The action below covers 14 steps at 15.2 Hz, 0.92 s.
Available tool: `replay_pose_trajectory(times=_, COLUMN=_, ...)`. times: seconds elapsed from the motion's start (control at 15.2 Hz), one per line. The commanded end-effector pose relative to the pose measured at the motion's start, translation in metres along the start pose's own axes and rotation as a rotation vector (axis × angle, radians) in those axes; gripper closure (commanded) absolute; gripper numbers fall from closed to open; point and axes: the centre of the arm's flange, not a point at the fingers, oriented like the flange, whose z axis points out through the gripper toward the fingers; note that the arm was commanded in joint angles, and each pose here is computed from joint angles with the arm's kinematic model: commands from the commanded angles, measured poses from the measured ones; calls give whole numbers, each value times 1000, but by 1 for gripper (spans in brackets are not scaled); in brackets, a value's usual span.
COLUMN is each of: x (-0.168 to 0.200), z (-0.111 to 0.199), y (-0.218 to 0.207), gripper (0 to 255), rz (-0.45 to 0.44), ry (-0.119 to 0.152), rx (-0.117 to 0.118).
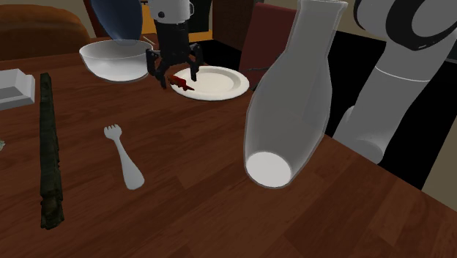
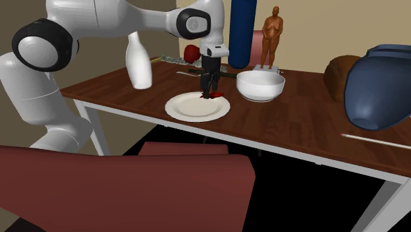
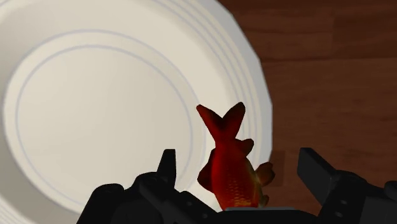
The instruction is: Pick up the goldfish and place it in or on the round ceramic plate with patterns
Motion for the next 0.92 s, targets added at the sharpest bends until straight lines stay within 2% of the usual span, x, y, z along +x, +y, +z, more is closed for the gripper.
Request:
replay_pose_trajectory(times=0.0, x=0, z=0, y=0, gripper=0, rz=0, ry=0, rx=0)
replay_pose_trajectory(times=0.13, x=0, z=0, y=0, gripper=0, rz=0, ry=0, rx=0)
replay_pose_trajectory(times=0.2, x=0, z=0, y=0, gripper=255, rz=0, ry=0, rx=0)
replay_pose_trajectory(times=0.86, x=0, z=-5, y=0, gripper=255, rz=0, ry=0, rx=0)
